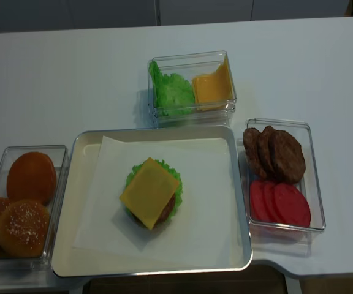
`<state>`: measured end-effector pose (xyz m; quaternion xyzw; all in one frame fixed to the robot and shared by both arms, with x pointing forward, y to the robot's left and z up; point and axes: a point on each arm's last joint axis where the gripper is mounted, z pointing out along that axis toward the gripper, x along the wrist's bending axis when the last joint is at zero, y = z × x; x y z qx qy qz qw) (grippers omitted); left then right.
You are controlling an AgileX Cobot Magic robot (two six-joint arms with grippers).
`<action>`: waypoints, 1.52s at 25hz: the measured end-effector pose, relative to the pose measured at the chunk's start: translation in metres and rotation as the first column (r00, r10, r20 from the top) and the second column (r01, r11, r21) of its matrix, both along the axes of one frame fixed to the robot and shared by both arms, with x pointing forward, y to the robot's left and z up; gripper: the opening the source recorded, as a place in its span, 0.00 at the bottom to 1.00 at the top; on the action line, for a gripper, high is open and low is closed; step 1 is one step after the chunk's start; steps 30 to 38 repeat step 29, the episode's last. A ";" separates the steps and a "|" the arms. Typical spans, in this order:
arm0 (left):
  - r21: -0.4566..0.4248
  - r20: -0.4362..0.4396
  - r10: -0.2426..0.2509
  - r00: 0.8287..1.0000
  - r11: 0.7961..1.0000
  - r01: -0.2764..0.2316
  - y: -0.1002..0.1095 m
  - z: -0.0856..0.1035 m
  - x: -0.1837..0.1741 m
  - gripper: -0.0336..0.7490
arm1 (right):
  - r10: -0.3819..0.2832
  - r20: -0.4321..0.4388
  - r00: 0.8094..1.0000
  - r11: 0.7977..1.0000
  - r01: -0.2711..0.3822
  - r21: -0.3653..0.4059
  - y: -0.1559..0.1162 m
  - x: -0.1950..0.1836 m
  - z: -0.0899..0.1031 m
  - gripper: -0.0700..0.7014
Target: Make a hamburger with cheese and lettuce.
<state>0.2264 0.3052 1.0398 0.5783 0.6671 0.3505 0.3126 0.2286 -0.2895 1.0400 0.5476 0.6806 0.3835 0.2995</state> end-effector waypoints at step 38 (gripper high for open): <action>0.000 0.000 0.000 1.000 1.000 0.000 0.000 0.000 0.000 0.48 | 0.000 0.000 1.000 1.000 0.000 0.000 0.000 0.000 0.000 0.62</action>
